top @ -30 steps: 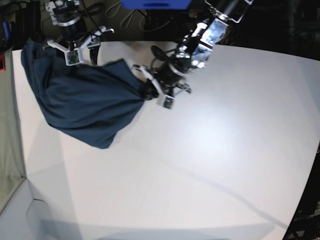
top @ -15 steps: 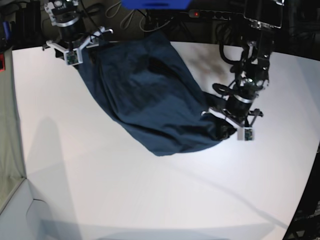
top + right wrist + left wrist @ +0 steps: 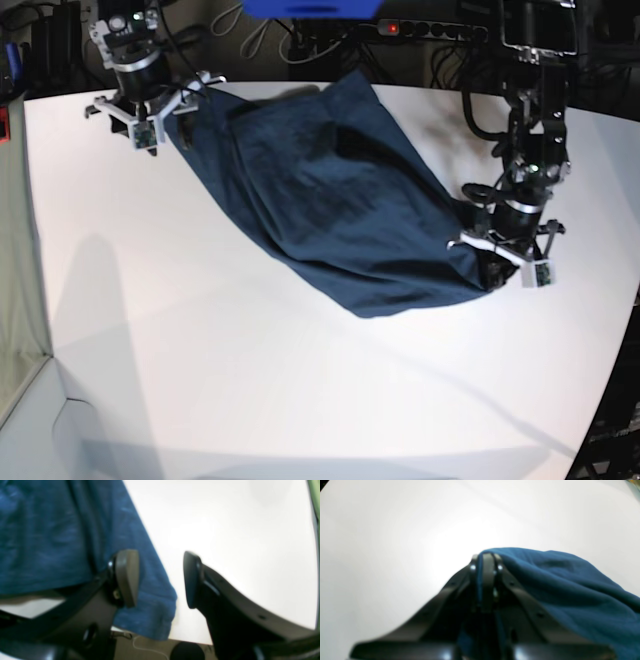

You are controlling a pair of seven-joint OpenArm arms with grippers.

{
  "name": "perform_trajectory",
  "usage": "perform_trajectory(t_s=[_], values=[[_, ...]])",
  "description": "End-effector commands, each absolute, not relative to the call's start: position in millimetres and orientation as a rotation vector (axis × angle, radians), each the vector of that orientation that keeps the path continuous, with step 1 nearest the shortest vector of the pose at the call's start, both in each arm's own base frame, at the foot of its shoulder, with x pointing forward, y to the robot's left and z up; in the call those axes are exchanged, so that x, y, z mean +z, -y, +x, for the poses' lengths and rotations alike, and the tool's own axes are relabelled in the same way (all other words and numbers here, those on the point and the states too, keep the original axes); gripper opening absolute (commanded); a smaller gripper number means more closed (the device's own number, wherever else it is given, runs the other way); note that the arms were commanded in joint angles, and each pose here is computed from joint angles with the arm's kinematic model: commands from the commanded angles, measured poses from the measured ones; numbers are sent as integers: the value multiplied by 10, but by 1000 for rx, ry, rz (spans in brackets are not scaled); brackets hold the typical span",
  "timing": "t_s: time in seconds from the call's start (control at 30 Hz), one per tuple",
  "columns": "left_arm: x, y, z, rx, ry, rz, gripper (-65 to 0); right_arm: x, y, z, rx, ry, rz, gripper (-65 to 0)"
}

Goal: Layout the t-shirt on the table in an organized manner, then fold the t-shirt properly
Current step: 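Drag the shirt with the left gripper away from the right gripper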

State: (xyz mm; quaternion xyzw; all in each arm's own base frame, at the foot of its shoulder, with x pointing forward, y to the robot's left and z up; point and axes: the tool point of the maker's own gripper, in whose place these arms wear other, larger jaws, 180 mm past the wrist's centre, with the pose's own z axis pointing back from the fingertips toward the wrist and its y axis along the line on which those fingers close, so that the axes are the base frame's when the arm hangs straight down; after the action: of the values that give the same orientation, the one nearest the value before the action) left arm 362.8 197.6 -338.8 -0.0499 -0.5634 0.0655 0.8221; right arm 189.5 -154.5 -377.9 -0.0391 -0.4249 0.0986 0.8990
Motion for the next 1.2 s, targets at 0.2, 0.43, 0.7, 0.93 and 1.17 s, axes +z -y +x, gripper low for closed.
perform_trajectory(t_s=[0.2,0.43,0.7,0.93,1.17], values=[[-3202,-2046,3710,145,1261,-97,-645,-3829,1553,2068,205,847,-89,-354],[-3151,-2118,3715,165,1276,-89,-645,-4216,1450,1888,233,727,-60,-354],[-3131,-2128,3718,166,1283,-87,-645,-4408,1480,1879,237,681,-66,-456],[-2521,-2245,3839,186,1441,-74,-645,-3863,1437,2241,255,847,-74,-644],[-1860,-2186,4082,166,1606,-93,-645,-2973,1353,3010,252,1144,-89,-650]])
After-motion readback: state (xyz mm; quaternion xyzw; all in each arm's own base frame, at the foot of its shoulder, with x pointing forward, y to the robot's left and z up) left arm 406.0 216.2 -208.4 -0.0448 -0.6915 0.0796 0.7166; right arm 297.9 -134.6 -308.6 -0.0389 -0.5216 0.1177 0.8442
